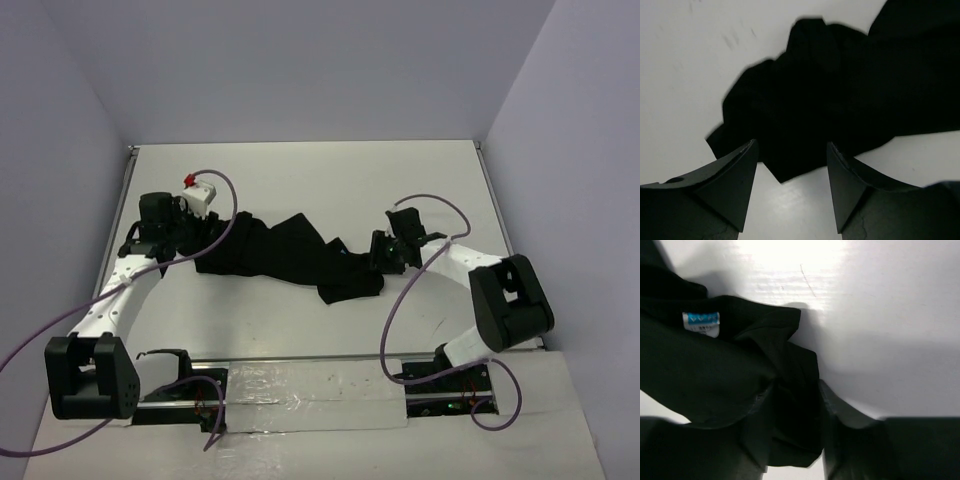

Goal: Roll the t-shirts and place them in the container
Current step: Flatten out the T-shirt at the center of the board.

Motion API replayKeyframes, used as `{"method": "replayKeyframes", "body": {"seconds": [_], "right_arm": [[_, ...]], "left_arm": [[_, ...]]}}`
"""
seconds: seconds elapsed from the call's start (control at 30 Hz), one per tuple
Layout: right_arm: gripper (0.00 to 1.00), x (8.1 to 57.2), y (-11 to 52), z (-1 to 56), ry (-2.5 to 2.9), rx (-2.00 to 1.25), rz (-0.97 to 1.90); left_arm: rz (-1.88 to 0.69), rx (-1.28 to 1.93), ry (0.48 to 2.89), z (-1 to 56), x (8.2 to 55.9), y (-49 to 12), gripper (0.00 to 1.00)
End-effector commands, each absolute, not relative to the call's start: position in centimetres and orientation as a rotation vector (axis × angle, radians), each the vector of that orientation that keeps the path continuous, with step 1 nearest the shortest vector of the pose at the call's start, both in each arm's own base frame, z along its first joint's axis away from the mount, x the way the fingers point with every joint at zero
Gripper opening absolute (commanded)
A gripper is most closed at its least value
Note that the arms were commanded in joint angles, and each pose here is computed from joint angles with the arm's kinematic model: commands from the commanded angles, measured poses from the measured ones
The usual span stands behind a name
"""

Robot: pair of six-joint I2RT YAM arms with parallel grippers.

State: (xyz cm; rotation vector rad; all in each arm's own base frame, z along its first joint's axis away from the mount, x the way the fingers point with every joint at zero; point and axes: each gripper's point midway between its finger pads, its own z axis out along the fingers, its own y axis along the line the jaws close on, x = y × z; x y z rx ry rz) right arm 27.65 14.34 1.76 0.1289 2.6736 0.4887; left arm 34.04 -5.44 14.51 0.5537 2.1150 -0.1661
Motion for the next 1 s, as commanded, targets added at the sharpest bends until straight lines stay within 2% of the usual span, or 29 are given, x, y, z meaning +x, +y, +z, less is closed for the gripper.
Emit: {"method": "replayKeyframes", "body": {"seconds": [0.0,0.07,0.1,0.13,0.2,0.23,0.3,0.33,0.37,0.4,0.47,0.57,0.67,0.77,0.8,0.83,0.87,0.9,0.97], "right_arm": [[0.41,26.9,15.4,0.6,2.714,0.081,0.531],[0.21,27.2,16.4,1.4,2.708,0.013,0.548],[0.03,26.5,17.4,1.9,2.716,-0.081,0.551],[0.00,27.7,18.9,4.1,2.660,-0.152,0.579],[0.00,27.6,21.7,6.9,2.615,-0.306,0.630],[0.00,28.2,25.8,11.4,2.492,-0.467,0.741],[0.00,27.7,30.1,16.8,2.366,-0.630,0.873],[0.00,27.6,34.1,24.1,2.174,-0.734,0.981],[0.00,26.8,36.4,27.2,2.090,-0.813,1.071],[0.00,26.5,38.3,34.5,1.900,-0.857,1.134],[0.00,25.3,40.8,42.3,1.698,-0.858,1.290],[0.00,28.2,39.9,47.4,1.608,-0.659,1.314],[0.00,33.2,36.5,47.8,1.670,-0.329,1.291],[0.00,37.0,31.9,44.1,1.778,0.027,1.226],[0.00,38.0,30.7,40.1,1.855,0.125,1.168],[0.00,37.5,29.1,40.4,1.835,0.180,1.166],[0.00,37.7,28.1,39.6,1.830,0.242,1.172],[0.00,38.3,26.2,35.9,1.881,0.339,1.107],[0.00,37.8,24.1,35.6,1.842,0.436,1.118]], "left_arm": [[-0.159,0.436,2.305,12.1,30.5,-4.2,0.67],[-0.169,0.394,2.315,12.3,30.2,-4.2,0.69],[-0.172,0.359,2.313,12.7,30.3,-4.2,0.70],[-0.167,0.332,2.312,12.9,30.4,-3.9,0.70],[-0.171,0.246,2.302,13.8,30.9,-3.2,0.71],[-0.173,0.222,2.267,15.1,31.8,-3.1,0.71],[-0.145,0.121,2.208,17.6,33.3,-1.3,0.71],[-0.110,0.090,2.188,18.4,34.0,-0.5,0.71],[-0.080,0.062,2.150,19.6,34.8,0.3,0.72],[-0.054,0.054,2.103,21.5,35.6,0.9,0.72],[0.011,0.032,2.032,24.2,37.1,2.3,0.73],[0.053,0.064,1.987,26.0,38.6,2.9,0.73],[0.040,0.141,1.944,27.7,40.4,2.5,0.73],[-0.026,0.276,1.955,27.5,42.4,0.9,0.72],[-0.033,0.290,1.939,28.7,43.2,0.7,0.72],[-0.065,0.310,2.010,26.6,44.1,0.2,0.70],[-0.079,0.332,2.030,26.2,44.7,-0.2,0.69],[-0.107,0.361,2.067,25.8,45.6,-0.8,0.67],[-0.111,0.505,2.055,26.1,46.0,-3.5,0.64]]}}
